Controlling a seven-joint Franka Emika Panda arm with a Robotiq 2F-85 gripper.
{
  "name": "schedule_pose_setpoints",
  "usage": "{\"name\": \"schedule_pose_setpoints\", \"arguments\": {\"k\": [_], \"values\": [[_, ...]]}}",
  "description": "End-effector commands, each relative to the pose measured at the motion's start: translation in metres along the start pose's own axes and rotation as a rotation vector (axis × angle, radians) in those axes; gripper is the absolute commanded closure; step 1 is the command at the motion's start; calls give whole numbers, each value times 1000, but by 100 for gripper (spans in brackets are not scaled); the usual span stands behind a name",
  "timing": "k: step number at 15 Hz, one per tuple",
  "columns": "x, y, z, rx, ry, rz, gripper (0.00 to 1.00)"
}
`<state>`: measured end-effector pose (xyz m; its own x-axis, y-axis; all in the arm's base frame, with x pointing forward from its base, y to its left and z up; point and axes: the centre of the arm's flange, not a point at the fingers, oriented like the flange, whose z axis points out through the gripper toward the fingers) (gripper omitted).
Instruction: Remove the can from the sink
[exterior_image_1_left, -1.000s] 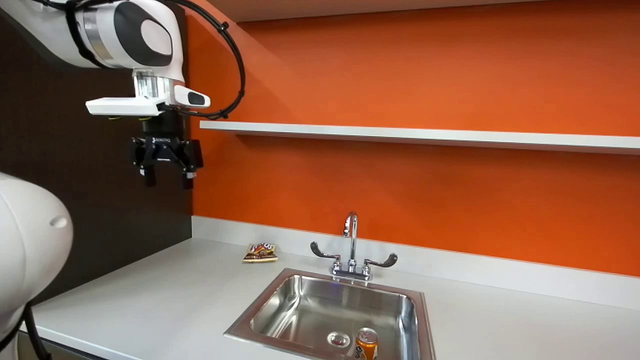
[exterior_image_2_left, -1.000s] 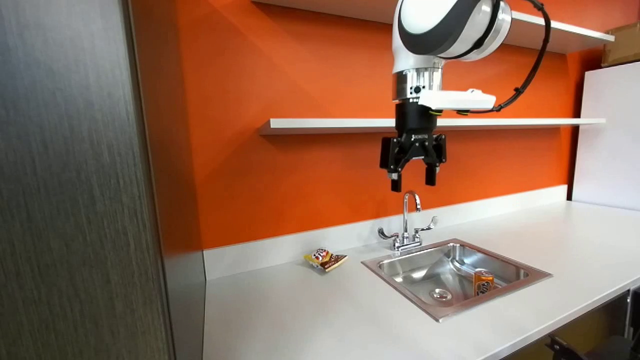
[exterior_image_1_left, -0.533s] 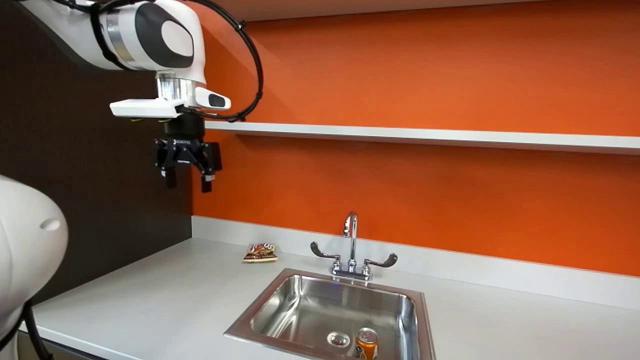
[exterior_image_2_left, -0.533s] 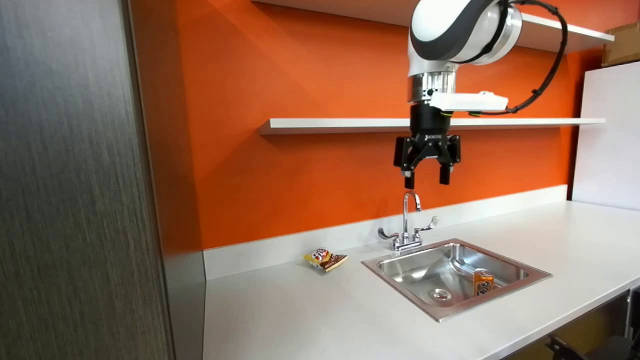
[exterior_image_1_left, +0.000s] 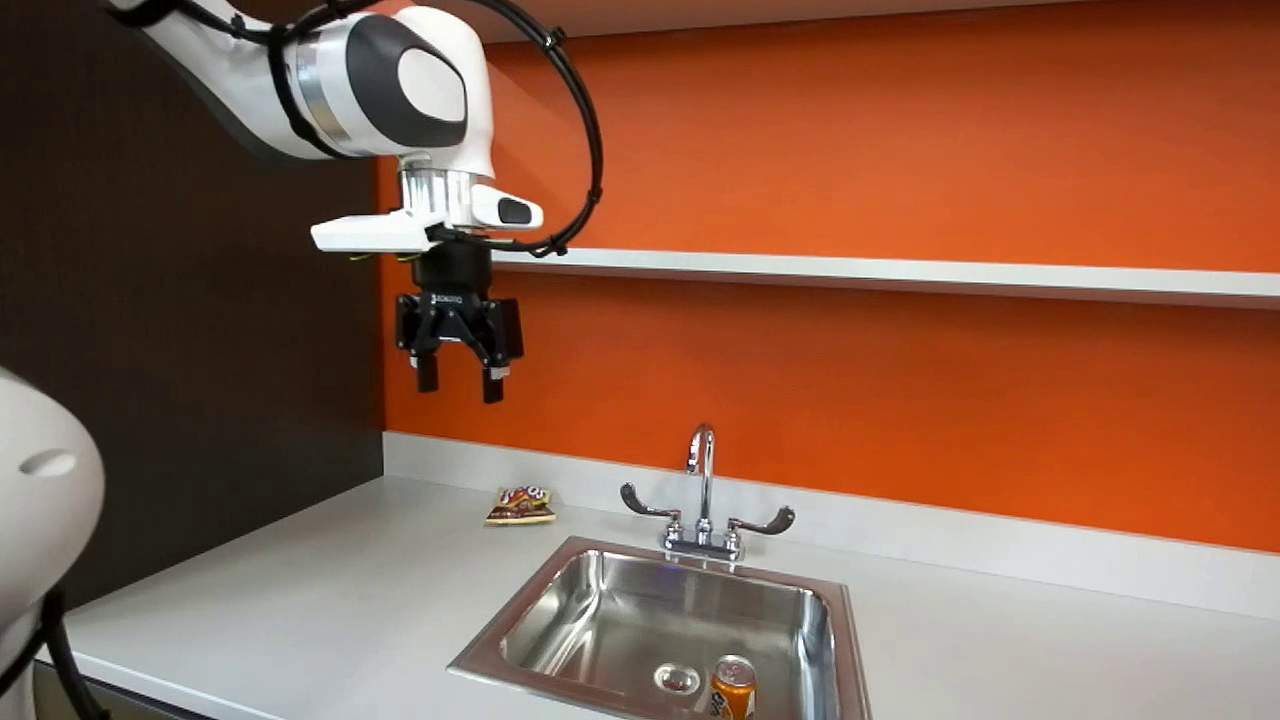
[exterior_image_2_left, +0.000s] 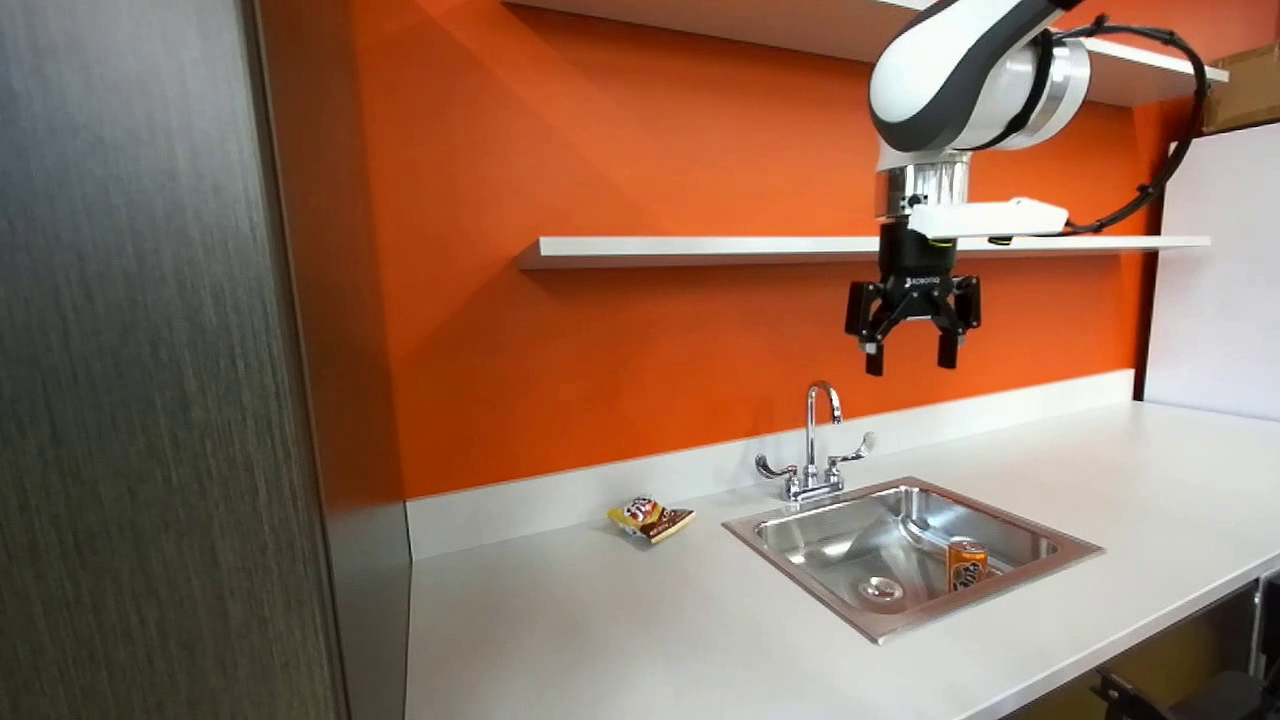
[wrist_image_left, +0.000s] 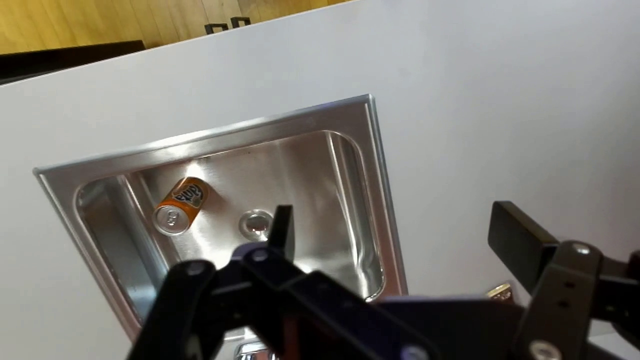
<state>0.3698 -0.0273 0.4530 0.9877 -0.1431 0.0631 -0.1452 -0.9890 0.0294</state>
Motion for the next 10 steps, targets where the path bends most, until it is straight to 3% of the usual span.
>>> {"name": "schedule_pose_setpoints", "arguments": {"k": [1, 10], "values": [[19, 24, 11, -22, 14, 48, 0], [52, 77, 61, -12, -1, 160, 0]]}}
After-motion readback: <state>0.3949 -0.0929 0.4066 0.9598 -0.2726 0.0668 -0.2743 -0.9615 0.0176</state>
